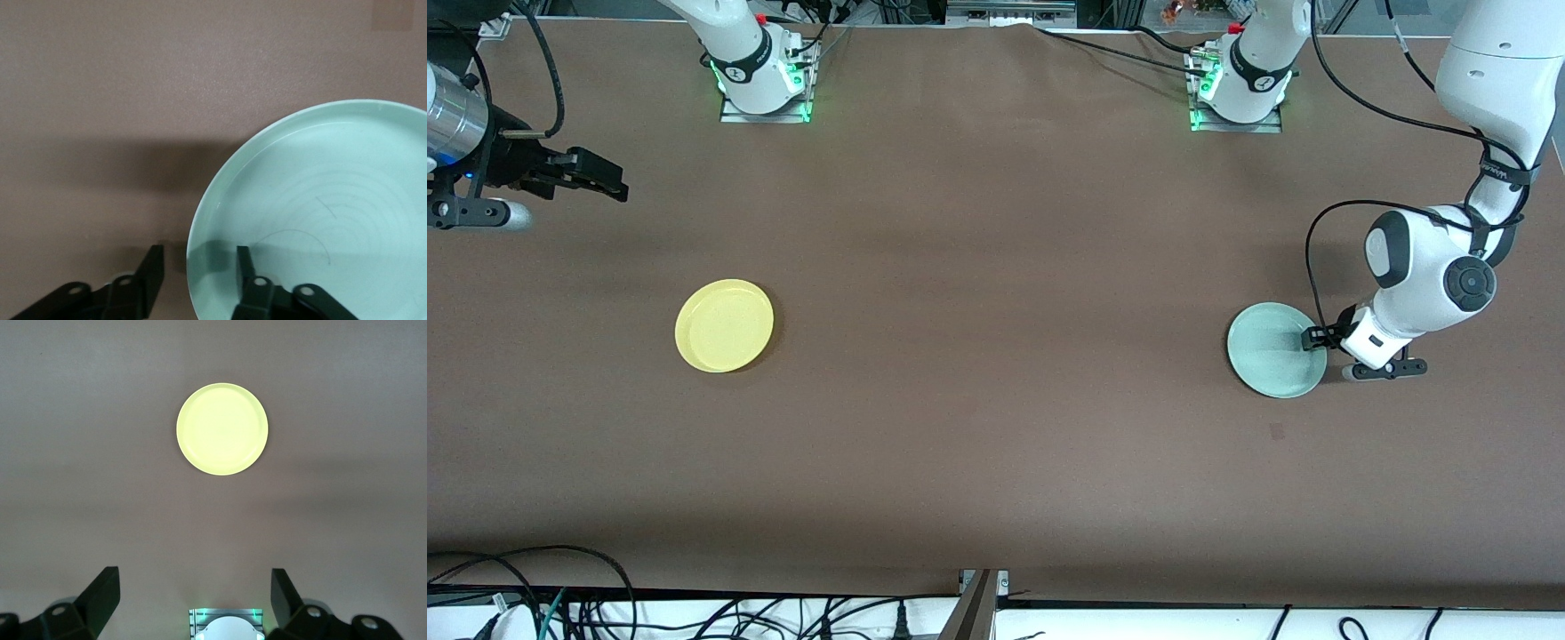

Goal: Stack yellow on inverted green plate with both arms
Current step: 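Close the left gripper on the green plate rim and tilt it up, then carry the green plate with the left gripper toward the table middle, then lay the green plate upside down and open the left gripper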

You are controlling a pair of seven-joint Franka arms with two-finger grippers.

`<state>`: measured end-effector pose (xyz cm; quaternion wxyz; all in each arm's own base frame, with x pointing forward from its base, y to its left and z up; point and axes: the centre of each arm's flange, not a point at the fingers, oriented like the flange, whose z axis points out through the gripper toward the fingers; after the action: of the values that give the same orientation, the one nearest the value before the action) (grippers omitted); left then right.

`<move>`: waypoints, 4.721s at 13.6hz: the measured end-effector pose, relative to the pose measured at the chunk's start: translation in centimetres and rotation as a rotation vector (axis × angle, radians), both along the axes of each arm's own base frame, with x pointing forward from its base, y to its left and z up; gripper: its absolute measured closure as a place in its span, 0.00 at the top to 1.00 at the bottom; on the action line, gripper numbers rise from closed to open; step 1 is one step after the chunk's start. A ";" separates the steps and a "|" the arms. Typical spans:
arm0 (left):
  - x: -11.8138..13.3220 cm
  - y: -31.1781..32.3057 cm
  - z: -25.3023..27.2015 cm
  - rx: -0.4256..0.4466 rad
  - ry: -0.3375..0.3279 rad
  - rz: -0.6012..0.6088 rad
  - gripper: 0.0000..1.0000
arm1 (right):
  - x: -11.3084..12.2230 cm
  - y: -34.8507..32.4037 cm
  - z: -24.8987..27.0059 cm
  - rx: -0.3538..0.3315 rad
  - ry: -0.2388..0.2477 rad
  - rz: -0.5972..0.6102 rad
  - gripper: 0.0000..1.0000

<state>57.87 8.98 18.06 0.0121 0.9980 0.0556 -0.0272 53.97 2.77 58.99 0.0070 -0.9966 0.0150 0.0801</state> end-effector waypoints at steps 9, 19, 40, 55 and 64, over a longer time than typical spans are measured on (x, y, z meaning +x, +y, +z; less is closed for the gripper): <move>1.5 -0.8 2.4 -0.004 0.003 -0.060 0.03 | 0.0 0.0 0.0 0.000 0.003 0.000 1.00; 8.4 -16.8 19.7 0.268 0.024 -0.350 0.03 | -0.1 0.2 -0.1 0.000 0.010 0.003 1.00; -16.2 -60.7 6.6 1.186 -0.358 -0.550 0.03 | -0.2 0.7 -0.1 -0.001 0.011 0.013 1.00; -29.7 -69.1 -0.2 1.342 -0.607 -0.687 0.75 | -0.2 1.1 -0.1 -0.001 0.012 0.021 1.00; -36.5 -76.8 -1.0 0.735 -0.726 -0.527 1.00 | -0.2 1.2 -0.1 -0.001 0.012 0.021 1.00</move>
<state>21.33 -67.84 17.09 -0.3240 0.8623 -0.1969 0.3357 53.76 3.93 58.89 0.0057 -0.9963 0.0044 0.0862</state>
